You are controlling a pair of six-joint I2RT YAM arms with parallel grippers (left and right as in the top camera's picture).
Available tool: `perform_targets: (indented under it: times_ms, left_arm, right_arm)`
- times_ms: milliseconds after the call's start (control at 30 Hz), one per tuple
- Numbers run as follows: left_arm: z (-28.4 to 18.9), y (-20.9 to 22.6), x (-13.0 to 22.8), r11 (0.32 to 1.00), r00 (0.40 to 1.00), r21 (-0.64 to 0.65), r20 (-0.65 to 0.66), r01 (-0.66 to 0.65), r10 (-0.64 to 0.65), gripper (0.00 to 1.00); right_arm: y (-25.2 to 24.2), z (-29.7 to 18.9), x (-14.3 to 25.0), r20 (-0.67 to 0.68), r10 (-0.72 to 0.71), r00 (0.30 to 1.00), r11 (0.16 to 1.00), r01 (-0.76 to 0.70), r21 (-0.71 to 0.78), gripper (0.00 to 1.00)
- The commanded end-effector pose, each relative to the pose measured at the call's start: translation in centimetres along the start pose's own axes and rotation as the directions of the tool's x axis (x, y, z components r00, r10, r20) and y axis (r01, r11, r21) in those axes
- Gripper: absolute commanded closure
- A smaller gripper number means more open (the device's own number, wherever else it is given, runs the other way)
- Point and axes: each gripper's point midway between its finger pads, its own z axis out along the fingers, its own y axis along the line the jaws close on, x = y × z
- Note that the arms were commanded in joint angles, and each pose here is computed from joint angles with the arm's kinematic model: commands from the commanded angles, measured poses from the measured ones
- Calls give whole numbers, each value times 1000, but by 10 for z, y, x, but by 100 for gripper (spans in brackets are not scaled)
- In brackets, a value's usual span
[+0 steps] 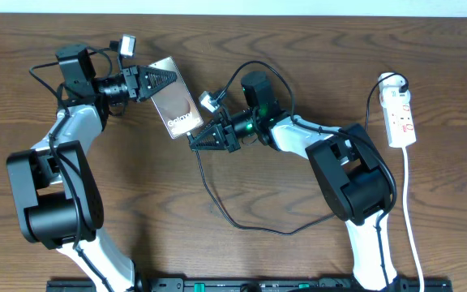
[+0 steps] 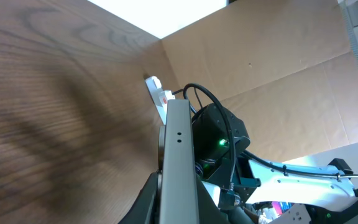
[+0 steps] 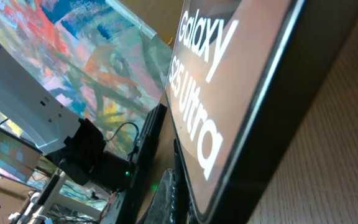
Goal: Plug charger to phone and switch on socket
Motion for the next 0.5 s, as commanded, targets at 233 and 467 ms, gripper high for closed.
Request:
perform_targets:
  times_ms: [233,467]
  left_arm:
    - [1,-9,3,999,1000,43,-29,-11,13,92]
    - [1,-9,3,999,1000,43,-29,-11,13,92]
  right_arm:
    - [-1,1,2,-3,9,1000,1000,-9,-4,99]
    - [-2,1,2,-2,9,1000,1000,-9,-1,99]
